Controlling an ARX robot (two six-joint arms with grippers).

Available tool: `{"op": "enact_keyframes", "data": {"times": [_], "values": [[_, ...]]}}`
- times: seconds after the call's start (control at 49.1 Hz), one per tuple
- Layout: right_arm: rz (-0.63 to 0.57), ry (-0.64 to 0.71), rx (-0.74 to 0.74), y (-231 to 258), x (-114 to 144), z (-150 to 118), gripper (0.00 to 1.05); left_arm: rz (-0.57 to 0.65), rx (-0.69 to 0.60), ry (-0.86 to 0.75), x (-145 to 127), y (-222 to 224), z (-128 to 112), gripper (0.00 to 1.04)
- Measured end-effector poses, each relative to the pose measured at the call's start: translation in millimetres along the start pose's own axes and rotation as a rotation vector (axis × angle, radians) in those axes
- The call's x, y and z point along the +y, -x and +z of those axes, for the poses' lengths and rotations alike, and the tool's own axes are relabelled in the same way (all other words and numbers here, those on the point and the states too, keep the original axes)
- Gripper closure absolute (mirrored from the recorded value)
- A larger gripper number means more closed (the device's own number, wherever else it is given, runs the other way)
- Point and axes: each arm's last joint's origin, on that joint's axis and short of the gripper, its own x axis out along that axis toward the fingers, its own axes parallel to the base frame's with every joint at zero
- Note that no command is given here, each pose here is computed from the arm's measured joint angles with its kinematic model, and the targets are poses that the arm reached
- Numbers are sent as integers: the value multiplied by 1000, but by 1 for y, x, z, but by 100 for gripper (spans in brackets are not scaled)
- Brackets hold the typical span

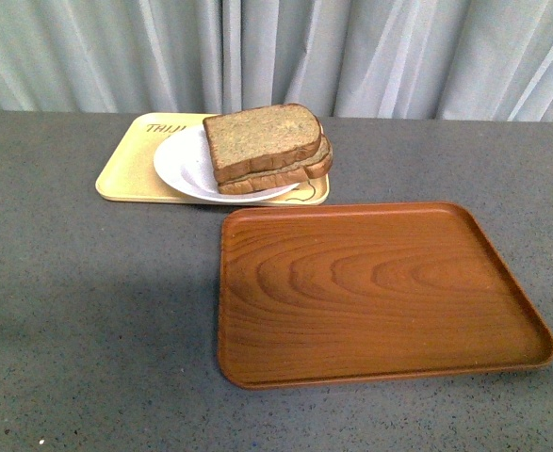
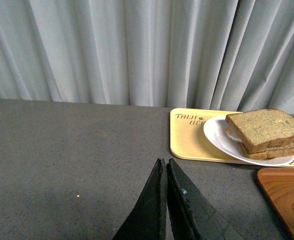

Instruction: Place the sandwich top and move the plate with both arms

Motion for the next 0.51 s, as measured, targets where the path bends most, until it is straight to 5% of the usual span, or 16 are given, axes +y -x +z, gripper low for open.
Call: {"op": "enact_keyframes", "data": {"times": [0.509], "values": [[0,0,0,0,0,0,9,0,-4,0,0,14,1,103]]}}
